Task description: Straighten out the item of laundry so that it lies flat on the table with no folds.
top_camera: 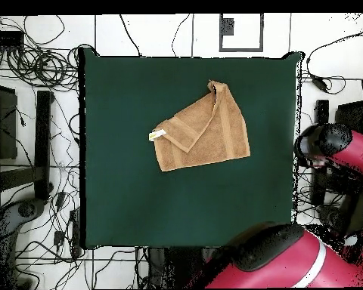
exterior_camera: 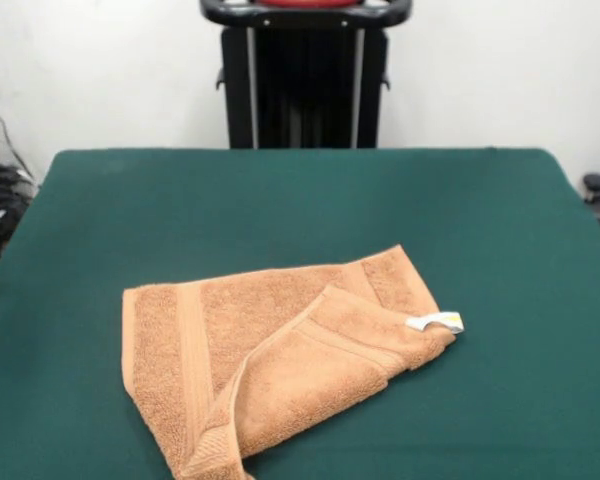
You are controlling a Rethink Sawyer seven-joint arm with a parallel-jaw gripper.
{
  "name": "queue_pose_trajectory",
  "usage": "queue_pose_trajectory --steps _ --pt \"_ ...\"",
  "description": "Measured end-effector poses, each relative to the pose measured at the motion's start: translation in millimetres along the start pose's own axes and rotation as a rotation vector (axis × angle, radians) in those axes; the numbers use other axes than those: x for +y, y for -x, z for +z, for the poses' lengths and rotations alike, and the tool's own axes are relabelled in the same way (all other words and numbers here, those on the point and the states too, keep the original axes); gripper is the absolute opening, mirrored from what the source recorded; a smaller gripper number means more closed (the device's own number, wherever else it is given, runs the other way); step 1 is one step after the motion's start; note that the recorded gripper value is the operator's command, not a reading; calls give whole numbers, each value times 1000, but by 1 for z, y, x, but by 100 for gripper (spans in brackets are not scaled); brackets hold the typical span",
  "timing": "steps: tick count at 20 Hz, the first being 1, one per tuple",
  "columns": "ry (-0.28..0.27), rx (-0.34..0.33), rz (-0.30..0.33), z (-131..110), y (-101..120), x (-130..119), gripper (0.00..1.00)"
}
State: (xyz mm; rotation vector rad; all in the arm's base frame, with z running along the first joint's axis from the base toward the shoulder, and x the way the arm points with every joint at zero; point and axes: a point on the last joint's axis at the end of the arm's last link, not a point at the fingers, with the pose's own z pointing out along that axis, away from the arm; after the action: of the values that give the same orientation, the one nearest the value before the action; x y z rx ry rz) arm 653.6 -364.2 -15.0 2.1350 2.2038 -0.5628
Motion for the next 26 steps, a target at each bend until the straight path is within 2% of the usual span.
queue_pose_trajectory --steps 4,6,8,9,11,13,14,18,20,22,26 --pt "70 6 -28 -8 -24 35 100" --pt "95 20 -33 -10 -33 44 100" --pt "130 44 -41 -12 -45 54 100" --pt "168 80 -61 -16 -58 66 100" --pt "176 89 -73 -18 -62 69 100" --pt "209 118 -126 -23 -74 79 100" --pt "237 130 -193 -29 -83 87 100" --pt "276 115 -344 -45 -97 98 100" --pt "302 92 -446 -65 -108 107 100" --pt "317 73 -497 -83 -117 114 100" --pt "345 45 -530 -113 -133 124 100"
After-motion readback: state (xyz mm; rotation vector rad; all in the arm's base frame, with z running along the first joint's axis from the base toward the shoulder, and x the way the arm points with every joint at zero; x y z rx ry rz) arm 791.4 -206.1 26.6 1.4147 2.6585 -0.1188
